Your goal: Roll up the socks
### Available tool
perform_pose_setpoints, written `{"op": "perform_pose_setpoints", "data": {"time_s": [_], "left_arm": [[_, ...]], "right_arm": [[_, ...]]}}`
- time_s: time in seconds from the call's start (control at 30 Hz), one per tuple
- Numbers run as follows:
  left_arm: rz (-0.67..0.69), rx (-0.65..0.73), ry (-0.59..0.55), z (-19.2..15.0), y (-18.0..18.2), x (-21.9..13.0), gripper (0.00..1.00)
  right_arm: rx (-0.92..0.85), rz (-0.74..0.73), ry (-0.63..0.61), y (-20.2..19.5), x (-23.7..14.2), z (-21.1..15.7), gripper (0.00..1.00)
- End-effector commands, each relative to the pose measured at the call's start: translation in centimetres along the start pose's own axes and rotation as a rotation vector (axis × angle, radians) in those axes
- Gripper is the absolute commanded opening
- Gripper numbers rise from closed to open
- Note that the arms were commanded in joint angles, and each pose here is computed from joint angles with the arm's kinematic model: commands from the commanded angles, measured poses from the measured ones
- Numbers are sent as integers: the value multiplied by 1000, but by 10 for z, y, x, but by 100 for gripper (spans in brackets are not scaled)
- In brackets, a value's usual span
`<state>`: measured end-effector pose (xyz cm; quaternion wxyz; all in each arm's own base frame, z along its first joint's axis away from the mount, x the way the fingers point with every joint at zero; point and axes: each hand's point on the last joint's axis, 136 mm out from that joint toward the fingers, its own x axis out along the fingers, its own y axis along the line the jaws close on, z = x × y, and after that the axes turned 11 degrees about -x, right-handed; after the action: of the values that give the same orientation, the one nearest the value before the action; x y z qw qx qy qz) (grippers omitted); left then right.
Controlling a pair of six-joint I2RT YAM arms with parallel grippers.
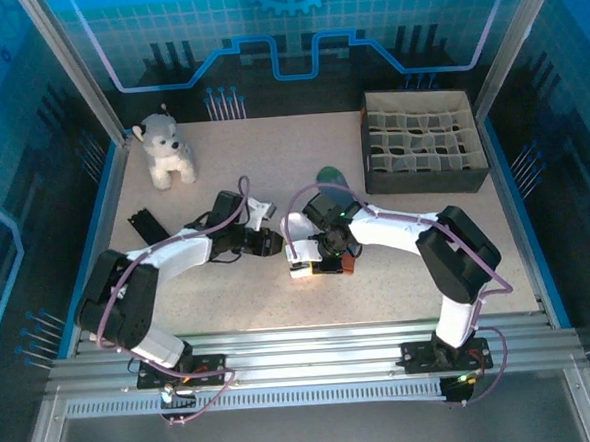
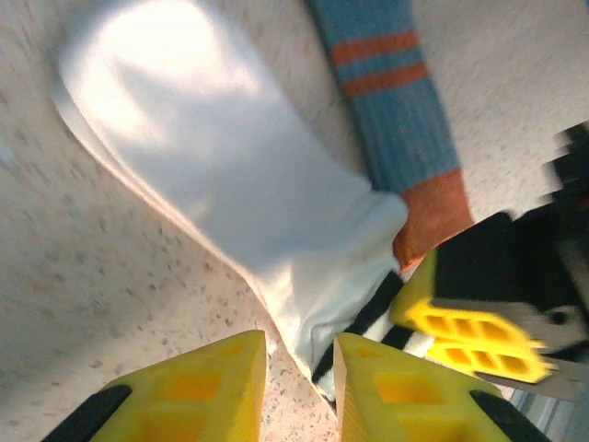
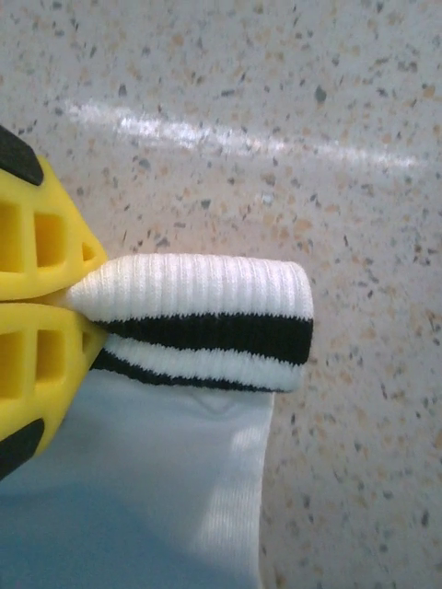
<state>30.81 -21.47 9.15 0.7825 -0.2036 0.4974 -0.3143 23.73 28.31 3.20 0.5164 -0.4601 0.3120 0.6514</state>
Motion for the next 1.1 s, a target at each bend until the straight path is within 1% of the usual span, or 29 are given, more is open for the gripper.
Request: {"op": "perform_pose_setpoints", "data": {"time_s": [0.0, 0.03, 0.1, 0.13, 0.2, 0.27, 0.33, 0.47, 0.57, 0.77, 0.83, 1.0, 1.07], "left_arm": [[-21, 170, -129, 17, -12, -29, 26], [-51, 218, -175, 20, -19, -37, 26], [-88, 332, -256, 23, -31, -50, 30], [-105, 396, -281, 20, -36, -54, 30], [-125, 453, -318, 18, -41, -58, 32], [-142, 458, -316, 14, -44, -56, 33], [-148, 497, -294, 7, -51, -51, 33], [-172, 632, -265, -13, -69, -35, 34], [-171, 771, -285, -28, -78, -23, 36], [-164, 776, -268, -39, -70, 0, 36], [-170, 769, -253, -44, -67, 8, 36], [-189, 738, -288, -48, -61, 19, 37], [-207, 724, -261, -54, -58, 26, 37]], "right_arm": [[100, 132, -18, 21, 3, -3, 0], [111, 139, -22, 20, 2, -4, 0], [131, 149, -34, 19, 0, -4, 0], [140, 154, -38, 18, 0, -4, 0], [176, 166, -48, 14, -3, -3, 0], [220, 189, -53, 11, -4, -2, 0], [246, 210, -56, 11, -4, -2, 0], [290, 245, -73, 11, -6, -3, 0], [311, 263, -102, 10, -11, -3, 0], [330, 288, -153, 10, -17, -5, 0], [336, 295, -155, 9, -17, -6, 0], [341, 302, -161, 10, -15, -9, 0], [342, 298, -163, 10, -15, -11, 0]]}}
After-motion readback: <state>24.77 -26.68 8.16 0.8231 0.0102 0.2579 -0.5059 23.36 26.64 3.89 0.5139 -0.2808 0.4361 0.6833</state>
